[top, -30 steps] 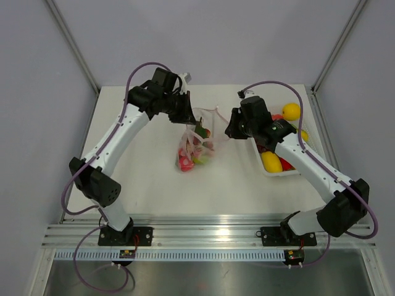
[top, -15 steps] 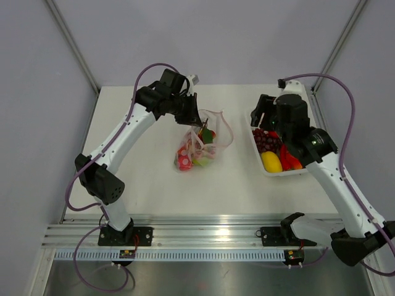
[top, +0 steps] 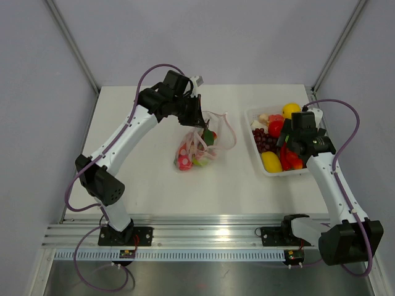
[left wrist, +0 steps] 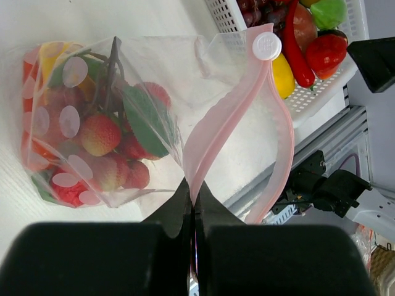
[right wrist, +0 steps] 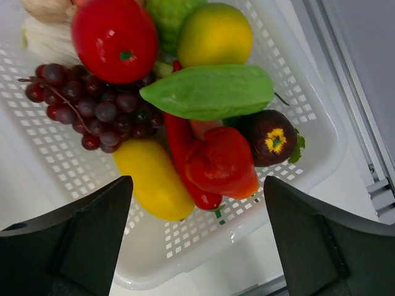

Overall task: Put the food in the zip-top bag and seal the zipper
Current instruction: Pick up the fake fruit from the bin.

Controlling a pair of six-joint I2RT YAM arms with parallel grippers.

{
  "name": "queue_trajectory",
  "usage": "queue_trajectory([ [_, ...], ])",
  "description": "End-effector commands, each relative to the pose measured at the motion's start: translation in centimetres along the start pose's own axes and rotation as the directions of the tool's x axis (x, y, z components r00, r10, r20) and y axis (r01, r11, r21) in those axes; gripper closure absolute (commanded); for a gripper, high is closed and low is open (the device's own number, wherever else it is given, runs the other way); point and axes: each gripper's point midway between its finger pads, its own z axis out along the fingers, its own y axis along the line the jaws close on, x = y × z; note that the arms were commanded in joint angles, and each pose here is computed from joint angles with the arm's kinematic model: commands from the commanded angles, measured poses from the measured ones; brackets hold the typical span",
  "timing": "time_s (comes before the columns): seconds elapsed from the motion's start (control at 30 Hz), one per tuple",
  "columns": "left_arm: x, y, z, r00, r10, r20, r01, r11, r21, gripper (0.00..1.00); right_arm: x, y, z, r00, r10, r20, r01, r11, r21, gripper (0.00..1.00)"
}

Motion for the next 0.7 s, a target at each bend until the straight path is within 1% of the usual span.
queue_trajectory([
  [0.0, -1.2, -2.3, -1.2, 0.996, 0.055, 0.068, -0.06, 0.996, 0.067, 1.0, 0.4, -0.4, 0.6, 1.0, 0.009, -0.01, -0.009, 1.0, 0.005, 0.05],
  [0.1, -1.1, -2.5, -1.0, 0.996, 0.059, 0.065, -0.064, 0.996, 0.069, 1.0, 1.5, -1.0, 1.9, 0.999, -0.022, -0.039, 0.024, 0.999, 0.037, 0.03],
  [0.13, -1.1, -2.5, -1.1, 0.996, 0.06, 0.068, -0.065, 0.995, 0.07, 1.0, 2.4, -1.3, 2.7, 0.996, -0.04, -0.074, 0.044, 0.998, 0.051, 0.03],
  [0.23, -1.1, -2.5, -1.0, 0.996, 0.059, 0.065, -0.064, 0.995, 0.071, 1.0, 3.7, -1.2, 4.2, 0.991, -0.044, -0.125, 0.049, 0.998, 0.036, 0.03],
  [0.37, -0.8, -2.6, -0.7, 0.997, 0.056, 0.053, -0.06, 0.995, 0.075, 1.0, 3.4, -0.7, 5.1, 0.992, -0.03, -0.124, 0.032, 0.999, 0.014, 0.04],
  [0.47, -0.7, -2.8, -0.6, 0.997, 0.056, 0.051, -0.06, 0.995, 0.08, 1.0, 4.1, -0.6, 5.9, 0.986, -0.038, -0.162, 0.04, 0.999, 0.007, 0.06],
  [0.6, -0.7, -3.0, -0.6, 0.997, 0.056, 0.05, -0.06, 0.995, 0.085, 1.0, 4.4, -0.2, 6.4, 0.983, -0.045, -0.18, 0.045, 0.999, -0.008, 0.14],
  [0.63, -0.7, -2.9, -0.5, 0.997, 0.057, 0.049, -0.061, 0.995, 0.084, 1.0, 4.4, -0.2, 6.4, 0.983, -0.046, -0.178, 0.045, 0.999, -0.012, 0.2],
  [0.67, -0.6, -2.9, -0.5, 0.997, 0.056, 0.047, -0.06, 0.995, 0.08, 1.0, 4.4, -0.2, 6.4, 0.983, -0.044, -0.18, 0.042, 0.999, -0.012, 0.23],
])
